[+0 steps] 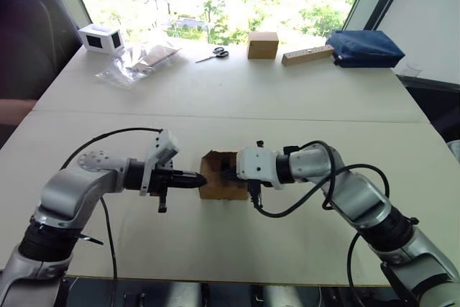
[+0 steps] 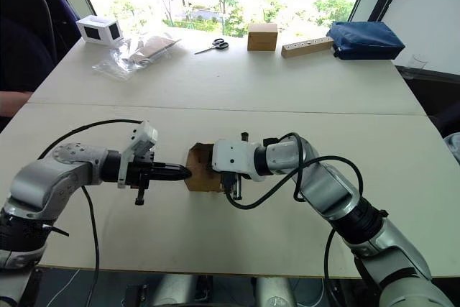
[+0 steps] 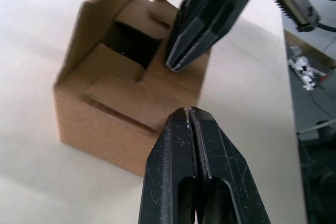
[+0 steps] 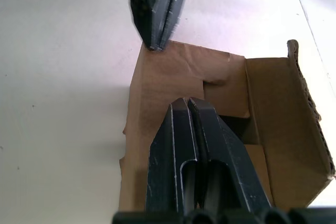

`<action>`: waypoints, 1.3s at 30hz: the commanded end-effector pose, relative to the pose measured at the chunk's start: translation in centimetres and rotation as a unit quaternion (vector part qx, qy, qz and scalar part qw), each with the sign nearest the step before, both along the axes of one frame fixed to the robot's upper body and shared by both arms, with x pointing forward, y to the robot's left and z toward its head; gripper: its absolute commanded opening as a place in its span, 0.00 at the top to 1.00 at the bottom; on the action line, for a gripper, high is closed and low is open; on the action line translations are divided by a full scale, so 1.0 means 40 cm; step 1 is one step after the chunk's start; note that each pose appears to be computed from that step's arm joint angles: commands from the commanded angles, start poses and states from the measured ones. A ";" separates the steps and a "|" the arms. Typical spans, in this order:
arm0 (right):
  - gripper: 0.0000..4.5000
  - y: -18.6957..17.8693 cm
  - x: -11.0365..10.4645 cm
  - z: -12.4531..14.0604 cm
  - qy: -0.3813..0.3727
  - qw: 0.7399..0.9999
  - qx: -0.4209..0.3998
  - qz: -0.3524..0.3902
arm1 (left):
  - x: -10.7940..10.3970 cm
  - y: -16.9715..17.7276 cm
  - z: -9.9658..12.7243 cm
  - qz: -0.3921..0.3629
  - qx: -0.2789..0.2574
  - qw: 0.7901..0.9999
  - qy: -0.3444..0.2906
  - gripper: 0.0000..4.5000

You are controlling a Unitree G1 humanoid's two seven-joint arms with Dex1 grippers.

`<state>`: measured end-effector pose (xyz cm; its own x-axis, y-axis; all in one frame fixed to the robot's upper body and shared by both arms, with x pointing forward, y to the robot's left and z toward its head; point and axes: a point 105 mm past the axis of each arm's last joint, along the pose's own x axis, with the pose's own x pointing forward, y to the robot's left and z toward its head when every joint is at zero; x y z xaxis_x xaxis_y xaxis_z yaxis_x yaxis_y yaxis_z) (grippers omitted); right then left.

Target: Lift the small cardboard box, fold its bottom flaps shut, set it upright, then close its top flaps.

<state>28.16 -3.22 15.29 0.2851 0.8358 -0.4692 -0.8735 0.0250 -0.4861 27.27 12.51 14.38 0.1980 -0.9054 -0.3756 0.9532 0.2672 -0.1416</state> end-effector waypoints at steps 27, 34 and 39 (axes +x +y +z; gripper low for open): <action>1.00 -0.011 0.070 0.089 -0.058 0.997 0.035 -0.045 | 0.009 0.001 0.005 -0.001 -0.003 1.000 -0.019 1.00; 1.00 -0.007 0.034 0.074 -0.033 0.998 0.036 -0.030 | 0.022 0.015 0.028 0.005 -0.016 1.000 -0.019 1.00; 1.00 -0.006 0.033 0.066 -0.031 0.998 0.036 -0.034 | 0.035 0.036 0.074 0.009 -0.047 0.999 -0.015 1.00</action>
